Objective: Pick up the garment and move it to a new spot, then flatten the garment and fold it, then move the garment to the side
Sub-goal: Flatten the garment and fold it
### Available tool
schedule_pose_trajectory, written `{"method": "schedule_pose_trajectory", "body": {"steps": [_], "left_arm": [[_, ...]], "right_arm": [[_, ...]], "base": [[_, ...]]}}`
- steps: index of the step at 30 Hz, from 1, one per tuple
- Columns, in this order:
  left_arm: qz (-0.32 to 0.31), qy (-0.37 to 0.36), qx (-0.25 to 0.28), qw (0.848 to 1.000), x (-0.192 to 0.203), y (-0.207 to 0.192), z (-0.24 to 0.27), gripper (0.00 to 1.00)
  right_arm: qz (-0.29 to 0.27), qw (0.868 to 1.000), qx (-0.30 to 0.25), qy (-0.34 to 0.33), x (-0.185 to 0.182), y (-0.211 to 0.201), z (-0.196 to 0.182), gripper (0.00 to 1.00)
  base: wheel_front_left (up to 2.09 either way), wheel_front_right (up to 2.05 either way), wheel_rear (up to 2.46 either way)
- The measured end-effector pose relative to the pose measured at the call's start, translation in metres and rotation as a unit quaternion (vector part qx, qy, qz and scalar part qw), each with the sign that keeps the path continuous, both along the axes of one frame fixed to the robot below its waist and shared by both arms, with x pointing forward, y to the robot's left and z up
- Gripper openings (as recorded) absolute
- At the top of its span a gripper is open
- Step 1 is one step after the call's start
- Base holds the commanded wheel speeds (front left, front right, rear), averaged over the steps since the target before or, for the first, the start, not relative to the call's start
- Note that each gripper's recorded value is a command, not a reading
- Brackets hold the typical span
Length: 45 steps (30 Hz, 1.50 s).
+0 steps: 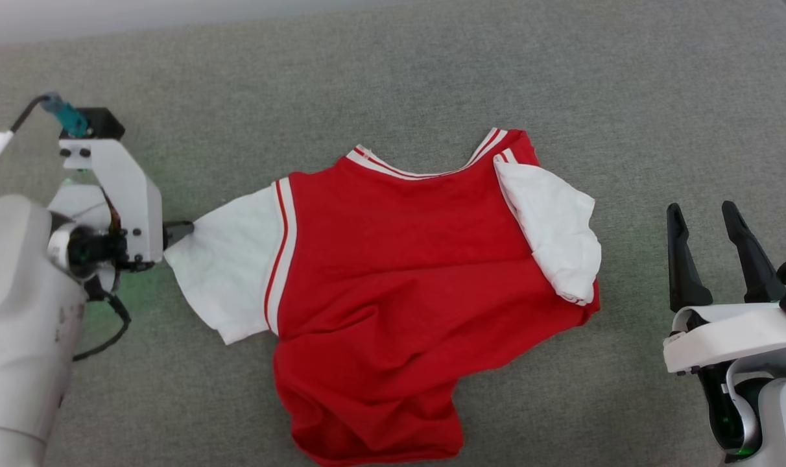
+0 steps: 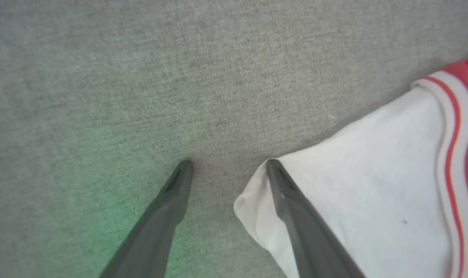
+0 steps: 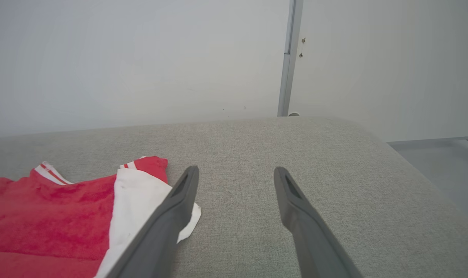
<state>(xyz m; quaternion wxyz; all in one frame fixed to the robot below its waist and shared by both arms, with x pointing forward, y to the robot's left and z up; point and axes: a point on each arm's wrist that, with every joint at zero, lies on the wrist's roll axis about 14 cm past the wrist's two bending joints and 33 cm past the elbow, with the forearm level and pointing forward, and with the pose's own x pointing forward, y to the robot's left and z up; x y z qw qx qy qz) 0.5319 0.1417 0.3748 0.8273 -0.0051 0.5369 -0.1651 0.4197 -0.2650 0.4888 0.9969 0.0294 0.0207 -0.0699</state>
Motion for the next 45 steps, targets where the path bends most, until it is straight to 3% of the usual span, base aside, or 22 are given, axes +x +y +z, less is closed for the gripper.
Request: {"method": "schedule_pose_trajectory", "body": {"steps": [18,20,21,23,28,35,45], "left_arm": [[-0.029,0.052,0.028,0.998,-0.019,-0.011,0.008,1.00],[-0.029,0.053,0.029,0.998,-0.021,-0.011,0.007,0.78],[-0.025,0.056,0.028,0.998,-0.022,-0.011,0.006,0.40],[-0.026,0.056,0.026,0.998,-0.023,-0.012,0.005,0.00],[-0.022,0.064,0.007,0.998,-0.029,-0.016,0.000,0.00],[-0.016,0.063,0.001,0.998,-0.028,-0.014,0.000,0.00],[-0.020,0.053,-0.004,0.998,-0.027,-0.014,0.000,0.00]], "right_arm": [[0.002,1.000,0.009,-0.006,0.001,0.004,0.006,1.00],[0.002,1.000,0.009,-0.007,0.001,0.004,0.007,1.00],[0.002,1.000,0.008,-0.007,0.000,0.003,0.008,1.00],[0.001,1.000,0.009,-0.007,-0.001,0.003,0.008,1.00],[0.007,0.999,0.032,0.020,-0.001,0.007,-0.001,1.00],[0.044,0.991,0.053,0.112,0.016,0.017,-0.024,1.00],[0.098,0.951,0.078,0.282,0.048,0.035,-0.069,1.00]], "base": [[0.00,0.00,0.00],[0.00,0.00,0.00],[0.00,0.00,0.00],[0.00,0.00,0.00],[0.00,0.00,0.00],[0.00,0.00,0.00],[0.00,0.00,0.00]]}}
